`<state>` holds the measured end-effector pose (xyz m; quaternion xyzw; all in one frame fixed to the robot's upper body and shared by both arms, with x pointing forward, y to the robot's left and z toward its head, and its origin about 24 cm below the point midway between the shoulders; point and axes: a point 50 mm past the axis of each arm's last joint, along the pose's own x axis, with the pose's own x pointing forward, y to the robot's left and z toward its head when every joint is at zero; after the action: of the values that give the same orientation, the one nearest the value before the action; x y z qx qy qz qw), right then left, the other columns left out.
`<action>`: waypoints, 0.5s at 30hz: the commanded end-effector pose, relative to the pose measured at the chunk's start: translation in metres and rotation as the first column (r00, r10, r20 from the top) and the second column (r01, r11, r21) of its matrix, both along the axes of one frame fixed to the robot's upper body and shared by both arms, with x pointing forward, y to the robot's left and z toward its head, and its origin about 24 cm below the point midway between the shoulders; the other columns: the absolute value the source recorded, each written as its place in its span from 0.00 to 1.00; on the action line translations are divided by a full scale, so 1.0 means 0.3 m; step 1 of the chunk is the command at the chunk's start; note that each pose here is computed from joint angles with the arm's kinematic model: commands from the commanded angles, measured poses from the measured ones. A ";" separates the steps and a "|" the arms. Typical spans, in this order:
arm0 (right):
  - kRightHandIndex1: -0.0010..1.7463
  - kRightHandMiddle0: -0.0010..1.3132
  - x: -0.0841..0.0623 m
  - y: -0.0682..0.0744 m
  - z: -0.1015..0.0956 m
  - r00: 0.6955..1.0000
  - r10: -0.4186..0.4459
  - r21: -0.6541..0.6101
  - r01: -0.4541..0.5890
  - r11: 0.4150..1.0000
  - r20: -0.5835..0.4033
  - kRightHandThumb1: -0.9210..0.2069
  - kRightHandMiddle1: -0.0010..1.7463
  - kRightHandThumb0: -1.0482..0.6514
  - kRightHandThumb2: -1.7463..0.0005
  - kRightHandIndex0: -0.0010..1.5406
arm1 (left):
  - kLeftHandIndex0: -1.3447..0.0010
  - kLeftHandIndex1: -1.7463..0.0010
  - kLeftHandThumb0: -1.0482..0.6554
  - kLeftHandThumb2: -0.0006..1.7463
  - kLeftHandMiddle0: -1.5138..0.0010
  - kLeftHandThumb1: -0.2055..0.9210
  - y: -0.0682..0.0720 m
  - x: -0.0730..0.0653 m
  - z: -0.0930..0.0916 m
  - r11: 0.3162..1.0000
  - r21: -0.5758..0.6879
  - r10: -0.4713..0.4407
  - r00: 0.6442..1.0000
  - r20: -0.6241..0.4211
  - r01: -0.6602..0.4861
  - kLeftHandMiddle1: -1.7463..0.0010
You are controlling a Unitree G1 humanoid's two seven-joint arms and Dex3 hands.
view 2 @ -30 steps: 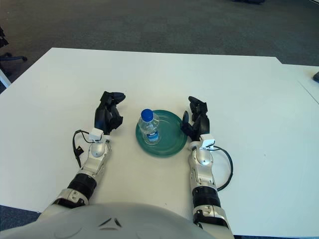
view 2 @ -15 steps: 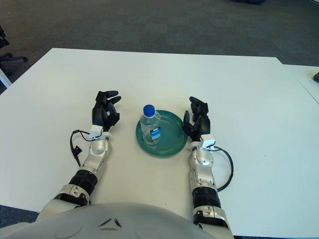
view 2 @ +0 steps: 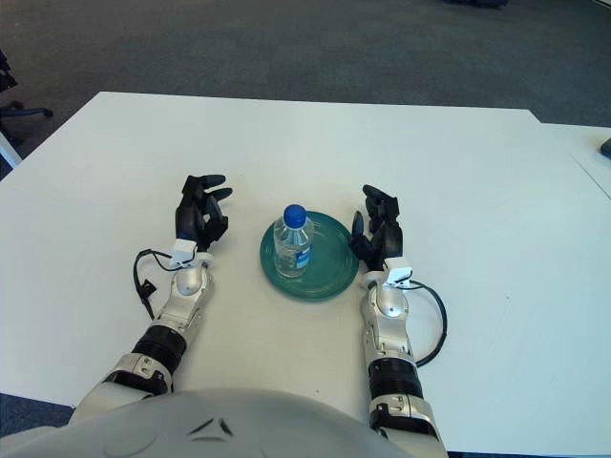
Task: Put the bottle into the plate.
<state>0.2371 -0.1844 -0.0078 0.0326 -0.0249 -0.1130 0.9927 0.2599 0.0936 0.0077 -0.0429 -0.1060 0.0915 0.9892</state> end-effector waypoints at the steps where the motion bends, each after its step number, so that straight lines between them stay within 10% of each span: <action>1: 0.22 0.00 -0.089 -0.017 -0.113 0.983 -0.026 0.034 0.033 0.999 -0.183 0.01 0.54 0.30 0.61 0.31 | 0.64 0.30 0.19 0.49 0.59 1.00 -0.070 -0.076 -0.078 0.997 -0.074 -0.017 0.991 -0.133 0.007 0.43; 15: 0.23 0.00 -0.101 -0.015 -0.095 0.987 0.005 0.085 0.008 0.996 -0.159 0.05 0.52 0.32 0.59 0.29 | 0.71 0.34 0.25 0.54 0.62 1.00 -0.079 -0.078 -0.083 0.988 0.015 -0.147 0.968 -0.205 0.153 0.50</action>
<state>0.2300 -0.1870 -0.0070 0.0525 -0.0223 -0.1025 0.9931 0.2554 0.0839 0.0029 -0.0172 -0.0669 0.0300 0.9972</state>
